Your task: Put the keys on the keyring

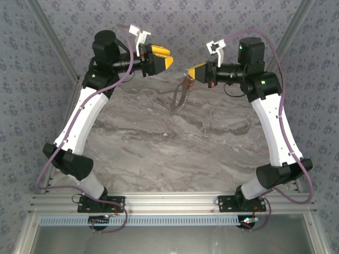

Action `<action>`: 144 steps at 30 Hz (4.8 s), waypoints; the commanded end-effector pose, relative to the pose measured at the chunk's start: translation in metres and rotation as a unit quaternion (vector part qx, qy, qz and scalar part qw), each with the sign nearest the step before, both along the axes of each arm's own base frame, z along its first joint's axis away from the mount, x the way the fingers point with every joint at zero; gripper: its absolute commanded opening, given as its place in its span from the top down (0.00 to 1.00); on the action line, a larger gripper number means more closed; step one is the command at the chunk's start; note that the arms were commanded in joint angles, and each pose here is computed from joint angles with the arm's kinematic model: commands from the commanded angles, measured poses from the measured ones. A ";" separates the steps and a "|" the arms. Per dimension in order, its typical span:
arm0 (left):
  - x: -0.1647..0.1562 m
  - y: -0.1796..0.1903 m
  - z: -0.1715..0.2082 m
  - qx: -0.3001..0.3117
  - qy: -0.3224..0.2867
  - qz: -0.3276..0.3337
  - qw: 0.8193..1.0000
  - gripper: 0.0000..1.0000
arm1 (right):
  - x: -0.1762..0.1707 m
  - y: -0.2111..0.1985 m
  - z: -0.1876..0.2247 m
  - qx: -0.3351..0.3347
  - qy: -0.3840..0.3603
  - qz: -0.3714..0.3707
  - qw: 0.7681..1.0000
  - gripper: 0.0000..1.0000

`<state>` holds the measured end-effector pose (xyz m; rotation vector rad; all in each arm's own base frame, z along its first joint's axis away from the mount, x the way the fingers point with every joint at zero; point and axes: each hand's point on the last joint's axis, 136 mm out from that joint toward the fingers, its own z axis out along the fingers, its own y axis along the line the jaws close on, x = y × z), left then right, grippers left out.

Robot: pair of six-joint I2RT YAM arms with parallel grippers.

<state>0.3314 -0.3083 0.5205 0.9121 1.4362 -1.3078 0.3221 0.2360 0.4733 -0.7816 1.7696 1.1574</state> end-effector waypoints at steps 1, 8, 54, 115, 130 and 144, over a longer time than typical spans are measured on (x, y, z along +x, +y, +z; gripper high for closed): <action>-0.012 -0.012 -0.015 0.021 0.021 -0.054 0.998 0.48 | -0.012 0.003 0.003 -0.009 -0.009 0.022 1.000 1.00; -0.018 -0.026 -0.024 0.034 0.033 -0.080 0.996 0.49 | -0.014 0.007 0.008 0.001 -0.011 0.029 1.000 1.00; -0.029 -0.045 -0.020 0.033 0.028 -0.120 0.992 0.74 | -0.003 0.007 0.017 0.038 -0.012 0.028 0.999 1.00; -0.015 -0.042 0.038 -0.068 -0.024 -0.031 0.997 1.00 | 0.015 -0.024 0.035 0.185 0.031 0.008 0.982 0.55; -0.013 -0.042 0.036 -0.067 -0.021 -0.028 0.997 1.00 | 0.011 -0.011 0.042 0.194 0.037 0.044 0.979 0.78; -0.013 -0.042 0.036 -0.069 -0.021 -0.024 0.997 1.00 | 0.010 -0.018 0.050 0.219 0.039 0.053 0.974 1.00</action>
